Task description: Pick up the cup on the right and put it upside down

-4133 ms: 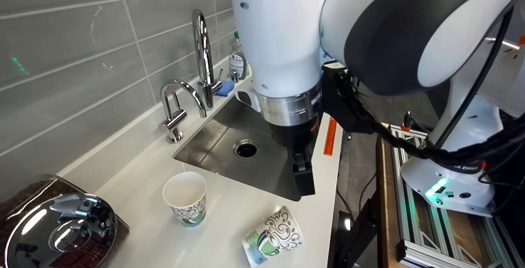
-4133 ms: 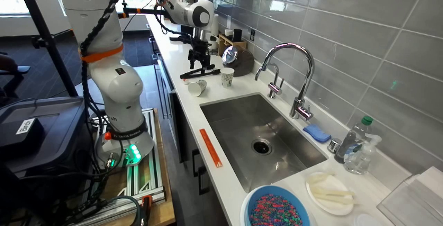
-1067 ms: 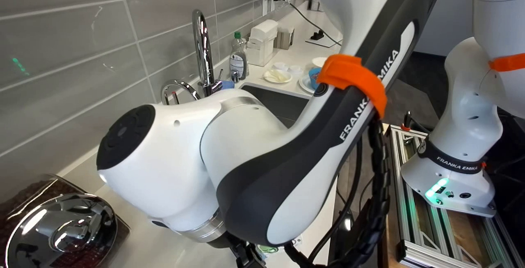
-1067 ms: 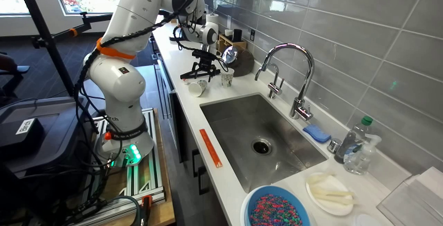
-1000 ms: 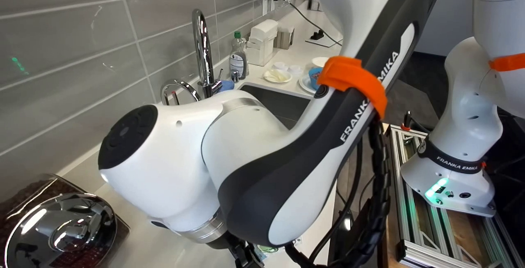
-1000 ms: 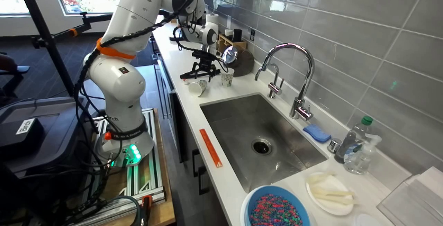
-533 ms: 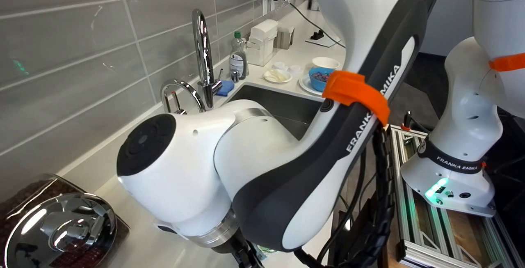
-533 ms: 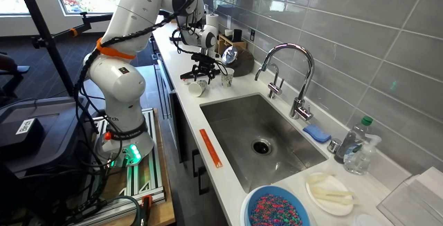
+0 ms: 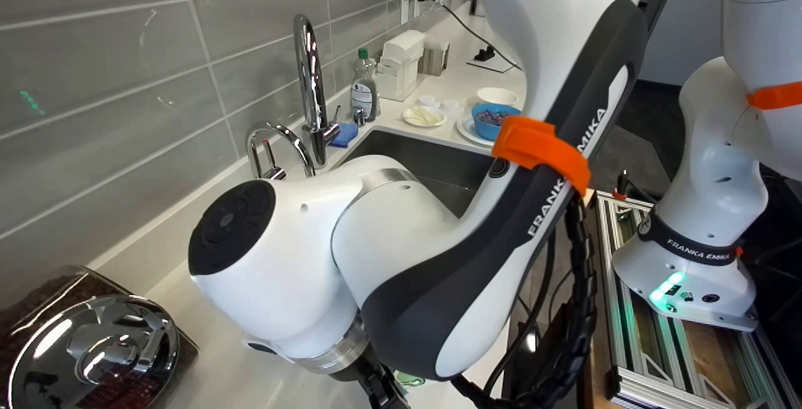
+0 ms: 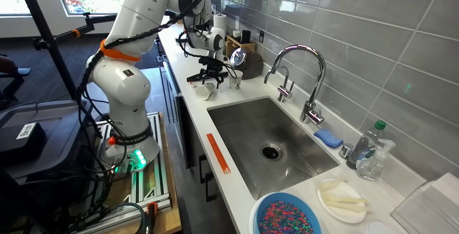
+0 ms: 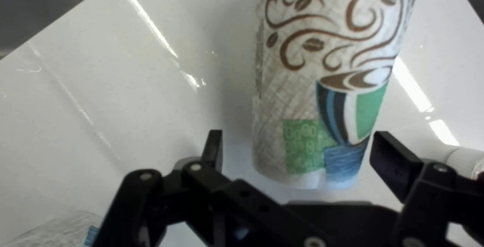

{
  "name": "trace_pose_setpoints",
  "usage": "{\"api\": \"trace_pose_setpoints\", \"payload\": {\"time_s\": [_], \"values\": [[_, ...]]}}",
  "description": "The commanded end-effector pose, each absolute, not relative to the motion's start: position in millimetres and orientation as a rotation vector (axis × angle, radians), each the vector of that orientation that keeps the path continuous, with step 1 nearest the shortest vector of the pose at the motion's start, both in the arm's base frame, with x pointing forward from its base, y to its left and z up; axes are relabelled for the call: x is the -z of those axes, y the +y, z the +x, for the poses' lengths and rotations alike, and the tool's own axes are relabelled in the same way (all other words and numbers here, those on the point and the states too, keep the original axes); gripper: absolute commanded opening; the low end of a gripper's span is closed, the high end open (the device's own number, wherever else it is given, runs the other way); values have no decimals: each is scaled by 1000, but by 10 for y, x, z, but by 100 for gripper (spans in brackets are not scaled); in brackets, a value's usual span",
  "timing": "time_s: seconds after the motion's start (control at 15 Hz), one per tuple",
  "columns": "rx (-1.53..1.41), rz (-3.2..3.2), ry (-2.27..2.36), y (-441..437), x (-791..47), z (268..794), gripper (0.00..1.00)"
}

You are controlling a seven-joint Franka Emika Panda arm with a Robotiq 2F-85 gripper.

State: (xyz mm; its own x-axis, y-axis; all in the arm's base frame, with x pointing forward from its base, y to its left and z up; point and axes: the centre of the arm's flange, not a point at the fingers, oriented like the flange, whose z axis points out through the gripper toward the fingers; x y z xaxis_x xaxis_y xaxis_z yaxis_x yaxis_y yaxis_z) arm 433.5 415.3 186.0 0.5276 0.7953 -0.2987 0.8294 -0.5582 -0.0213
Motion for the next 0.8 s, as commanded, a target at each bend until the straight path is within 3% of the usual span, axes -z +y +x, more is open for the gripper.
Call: {"api": "trace_pose_setpoints", "payload": {"time_s": [0.0, 0.07, 0.13, 0.33, 0.67, 0.73], "values": [[419, 2612, 1435, 4109, -1761, 4267, 90], [424, 2612, 1440, 4099, -1750, 4256, 83], [426, 2612, 1443, 4088, -1746, 4246, 66], [397, 2634, 1464, 4056, -1758, 4241, 43], [270, 2677, 1511, 4018, -1880, 4227, 29], [225, 2689, 1523, 4001, -1904, 4218, 32]]}}
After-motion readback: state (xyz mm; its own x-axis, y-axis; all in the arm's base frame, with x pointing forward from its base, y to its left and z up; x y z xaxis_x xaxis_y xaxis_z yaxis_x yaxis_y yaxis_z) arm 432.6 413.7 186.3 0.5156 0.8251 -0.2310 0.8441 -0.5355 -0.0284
